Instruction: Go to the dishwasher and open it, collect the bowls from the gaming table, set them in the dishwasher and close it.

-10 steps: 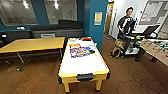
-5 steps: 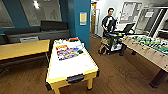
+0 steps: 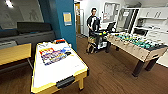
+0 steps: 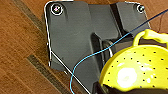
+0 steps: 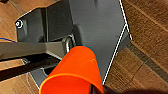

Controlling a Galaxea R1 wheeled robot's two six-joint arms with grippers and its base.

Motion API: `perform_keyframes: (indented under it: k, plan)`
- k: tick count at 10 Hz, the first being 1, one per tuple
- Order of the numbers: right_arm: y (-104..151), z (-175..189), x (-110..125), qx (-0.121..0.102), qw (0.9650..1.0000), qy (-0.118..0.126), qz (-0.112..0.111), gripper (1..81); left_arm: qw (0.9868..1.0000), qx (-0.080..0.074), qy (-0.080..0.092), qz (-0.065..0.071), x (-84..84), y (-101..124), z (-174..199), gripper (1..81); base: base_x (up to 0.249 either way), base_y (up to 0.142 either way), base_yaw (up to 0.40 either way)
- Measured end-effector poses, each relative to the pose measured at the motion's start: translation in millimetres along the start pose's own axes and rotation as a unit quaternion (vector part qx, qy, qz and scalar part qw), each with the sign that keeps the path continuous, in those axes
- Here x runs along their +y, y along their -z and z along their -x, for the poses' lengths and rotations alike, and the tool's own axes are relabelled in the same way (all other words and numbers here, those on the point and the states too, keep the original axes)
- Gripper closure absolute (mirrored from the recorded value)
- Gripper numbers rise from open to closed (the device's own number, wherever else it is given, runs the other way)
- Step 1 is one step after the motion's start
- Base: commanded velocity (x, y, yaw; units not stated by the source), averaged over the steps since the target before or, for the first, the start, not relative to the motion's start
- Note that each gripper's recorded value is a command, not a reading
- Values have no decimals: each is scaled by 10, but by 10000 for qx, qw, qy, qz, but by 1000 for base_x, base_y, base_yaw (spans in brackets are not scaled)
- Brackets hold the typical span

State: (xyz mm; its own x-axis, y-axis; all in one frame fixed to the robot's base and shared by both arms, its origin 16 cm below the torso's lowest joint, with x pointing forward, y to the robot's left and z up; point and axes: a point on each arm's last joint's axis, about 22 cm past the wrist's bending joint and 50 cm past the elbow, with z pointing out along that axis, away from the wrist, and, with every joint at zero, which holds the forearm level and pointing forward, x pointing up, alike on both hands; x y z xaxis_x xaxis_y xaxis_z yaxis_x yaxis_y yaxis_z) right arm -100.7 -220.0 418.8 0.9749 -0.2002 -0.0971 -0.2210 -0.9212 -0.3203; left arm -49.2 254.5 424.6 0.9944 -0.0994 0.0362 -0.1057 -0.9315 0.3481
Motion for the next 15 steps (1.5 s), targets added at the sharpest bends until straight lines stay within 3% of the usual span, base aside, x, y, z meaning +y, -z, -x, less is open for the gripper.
perform_keyframes:
  k: [2,7,15]
  plan:
    - [-8,-47,-34,65,10000,21,-29,811,10000,88,-30,12,26,-8,-85,811,0,0,-400]
    - [-11,-441,-156,566,9981,206,-162,811,9981,572,-217,-51,-4,46,-452,811,0,0,-400]
    - [-10,-466,-160,631,9976,244,-166,811,9976,644,-250,-85,-31,66,-496,811,0,0,-400]
